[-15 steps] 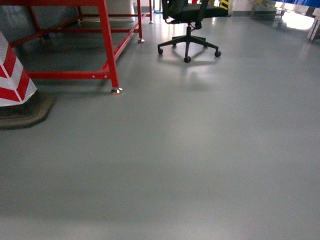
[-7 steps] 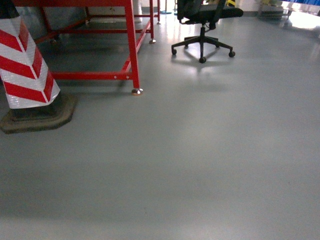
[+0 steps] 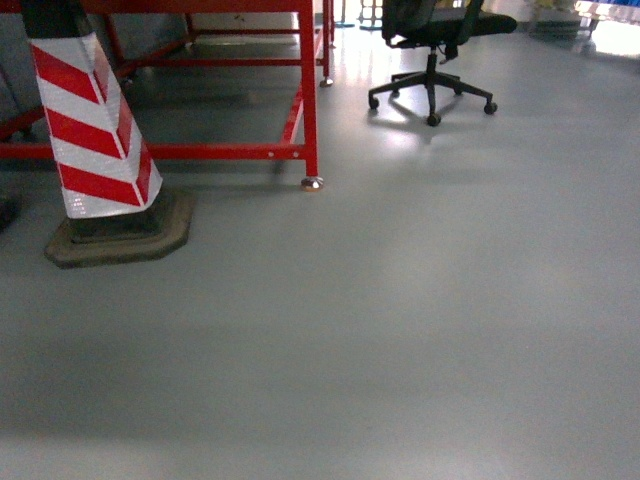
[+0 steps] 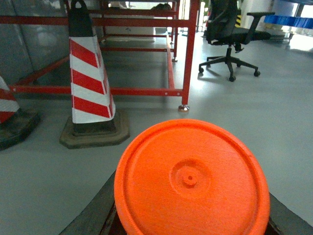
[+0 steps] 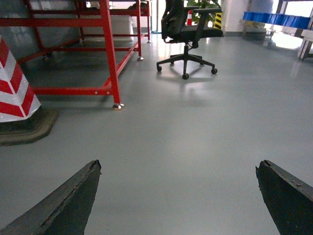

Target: Pick capacitor and pack into box

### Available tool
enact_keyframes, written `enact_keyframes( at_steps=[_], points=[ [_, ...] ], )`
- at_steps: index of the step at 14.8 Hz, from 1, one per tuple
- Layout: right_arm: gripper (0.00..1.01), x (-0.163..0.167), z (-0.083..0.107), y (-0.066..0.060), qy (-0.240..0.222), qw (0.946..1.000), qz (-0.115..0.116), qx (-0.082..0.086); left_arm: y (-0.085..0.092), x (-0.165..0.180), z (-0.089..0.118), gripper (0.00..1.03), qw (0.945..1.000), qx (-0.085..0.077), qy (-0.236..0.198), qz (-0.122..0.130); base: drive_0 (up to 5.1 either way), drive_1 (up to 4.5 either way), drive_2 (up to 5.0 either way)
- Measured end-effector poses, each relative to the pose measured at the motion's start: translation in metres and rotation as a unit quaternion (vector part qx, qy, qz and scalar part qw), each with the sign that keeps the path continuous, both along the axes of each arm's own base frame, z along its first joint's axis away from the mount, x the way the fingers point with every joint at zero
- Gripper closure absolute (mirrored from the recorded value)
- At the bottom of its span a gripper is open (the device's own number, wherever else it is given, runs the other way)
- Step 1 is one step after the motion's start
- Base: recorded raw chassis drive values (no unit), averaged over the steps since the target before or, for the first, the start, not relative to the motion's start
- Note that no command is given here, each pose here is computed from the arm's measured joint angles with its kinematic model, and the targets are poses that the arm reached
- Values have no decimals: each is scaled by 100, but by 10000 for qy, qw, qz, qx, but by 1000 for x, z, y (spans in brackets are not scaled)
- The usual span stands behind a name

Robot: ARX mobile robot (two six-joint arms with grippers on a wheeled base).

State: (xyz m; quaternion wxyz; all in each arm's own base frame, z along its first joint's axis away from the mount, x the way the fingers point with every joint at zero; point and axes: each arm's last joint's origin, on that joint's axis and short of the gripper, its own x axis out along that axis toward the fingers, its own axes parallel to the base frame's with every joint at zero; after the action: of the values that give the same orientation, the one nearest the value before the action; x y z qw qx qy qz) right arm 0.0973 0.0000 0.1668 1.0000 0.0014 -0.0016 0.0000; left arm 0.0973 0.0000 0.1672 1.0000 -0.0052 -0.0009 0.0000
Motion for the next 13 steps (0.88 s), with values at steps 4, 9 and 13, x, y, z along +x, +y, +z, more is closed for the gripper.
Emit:
enact_keyframes(
  at_steps=[4, 9, 13],
  points=[
    [3, 0, 0, 0, 8, 10000, 0, 0, 0, 0, 0, 59, 10000, 0, 11, -2, -513, 233, 233],
    [3, 0, 0, 0, 6, 10000, 2, -2, 0, 0, 0, 59, 10000, 0, 17, 11, -503, 242, 242],
    [3, 0, 0, 0, 0, 10000, 0, -2, 0, 0, 0, 59, 10000, 0, 8, 0, -496, 250, 250]
  ],
)
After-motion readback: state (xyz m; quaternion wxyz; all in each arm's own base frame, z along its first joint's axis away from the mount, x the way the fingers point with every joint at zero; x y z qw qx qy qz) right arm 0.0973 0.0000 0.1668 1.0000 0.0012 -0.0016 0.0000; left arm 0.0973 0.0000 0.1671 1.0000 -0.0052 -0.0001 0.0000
